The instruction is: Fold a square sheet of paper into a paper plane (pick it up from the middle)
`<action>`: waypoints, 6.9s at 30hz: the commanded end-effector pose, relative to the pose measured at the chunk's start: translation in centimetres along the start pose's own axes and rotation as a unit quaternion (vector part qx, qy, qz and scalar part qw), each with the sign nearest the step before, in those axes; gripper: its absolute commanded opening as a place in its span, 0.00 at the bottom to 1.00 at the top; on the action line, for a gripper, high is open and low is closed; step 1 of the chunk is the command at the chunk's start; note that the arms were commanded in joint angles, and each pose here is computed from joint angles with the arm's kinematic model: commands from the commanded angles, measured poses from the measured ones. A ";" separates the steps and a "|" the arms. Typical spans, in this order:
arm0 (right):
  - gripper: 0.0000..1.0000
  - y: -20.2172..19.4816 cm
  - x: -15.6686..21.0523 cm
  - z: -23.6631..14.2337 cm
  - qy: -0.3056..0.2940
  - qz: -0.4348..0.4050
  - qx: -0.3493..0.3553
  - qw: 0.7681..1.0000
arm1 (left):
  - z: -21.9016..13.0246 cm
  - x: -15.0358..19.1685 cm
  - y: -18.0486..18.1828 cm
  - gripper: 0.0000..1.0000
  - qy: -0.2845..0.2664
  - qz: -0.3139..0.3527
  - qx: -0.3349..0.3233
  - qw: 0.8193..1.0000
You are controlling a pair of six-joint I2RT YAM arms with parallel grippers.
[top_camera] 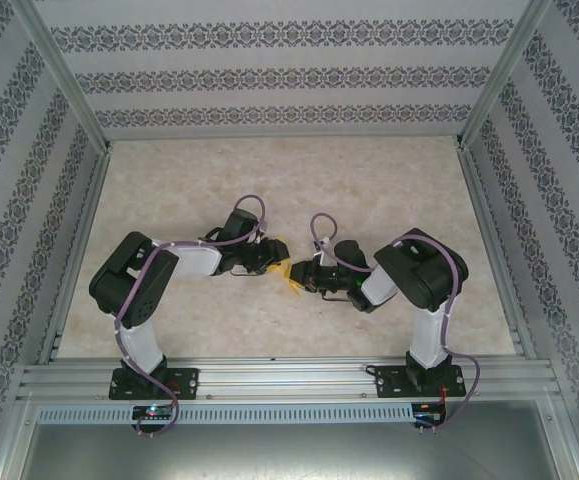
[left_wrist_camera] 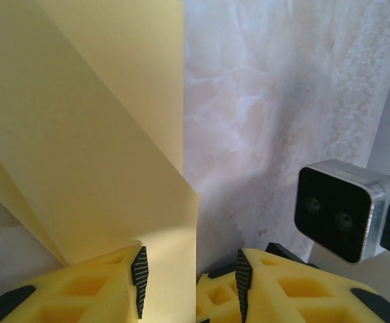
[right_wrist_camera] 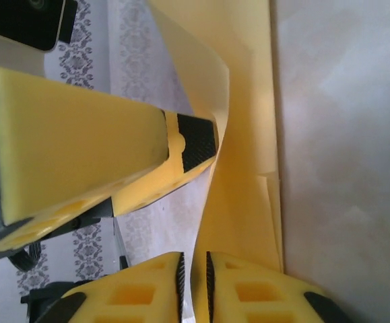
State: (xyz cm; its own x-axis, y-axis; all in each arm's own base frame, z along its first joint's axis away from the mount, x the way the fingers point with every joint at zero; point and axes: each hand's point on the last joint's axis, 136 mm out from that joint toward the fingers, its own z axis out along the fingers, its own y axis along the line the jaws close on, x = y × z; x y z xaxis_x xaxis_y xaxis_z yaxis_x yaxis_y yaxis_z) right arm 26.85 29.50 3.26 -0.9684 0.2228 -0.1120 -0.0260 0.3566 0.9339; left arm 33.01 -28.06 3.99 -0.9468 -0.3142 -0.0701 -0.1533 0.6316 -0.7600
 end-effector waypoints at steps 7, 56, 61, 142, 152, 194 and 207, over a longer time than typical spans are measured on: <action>0.29 -2.2 1.5 -1.0 0.020 -0.025 0.081 0.996 | 0.5 -0.4 -1.1 0.42 -0.006 0.021 0.012 1.000; 0.11 -0.8 0.8 0.7 0.012 -0.231 0.187 0.955 | 0.1 -0.4 -2.5 0.42 -0.004 0.020 0.038 0.999; 0.02 0.3 0.9 0.8 0.018 -0.187 0.141 0.972 | -1.2 -0.7 -3.7 0.44 -0.015 0.036 0.044 0.998; 0.23 -2.4 2.6 -0.9 0.062 -0.015 0.207 0.976 | 2.6 0.8 1.3 0.49 0.051 0.019 -0.020 0.998; 0.20 -3.7 4.2 -1.2 0.086 -0.003 0.234 0.968 | 2.6 0.9 1.2 0.48 0.053 0.018 -0.020 0.998; 0.04 -4.0 2.6 -0.2 0.048 0.036 0.206 0.977 | 2.9 1.1 1.8 0.49 0.063 0.014 -0.028 0.998; 0.07 -2.2 3.4 -1.3 0.050 0.034 0.176 0.982 | 3.0 1.2 2.5 0.48 0.063 0.008 -0.043 0.997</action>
State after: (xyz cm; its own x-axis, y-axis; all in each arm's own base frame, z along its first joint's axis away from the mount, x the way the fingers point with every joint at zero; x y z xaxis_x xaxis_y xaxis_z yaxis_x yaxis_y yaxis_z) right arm 24.85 29.37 1.91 -0.9830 0.1733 -0.0608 0.0603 0.6173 0.7844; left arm 33.91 -30.05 3.60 -0.9728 -0.2259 -0.0516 -0.1037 0.6235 -0.7749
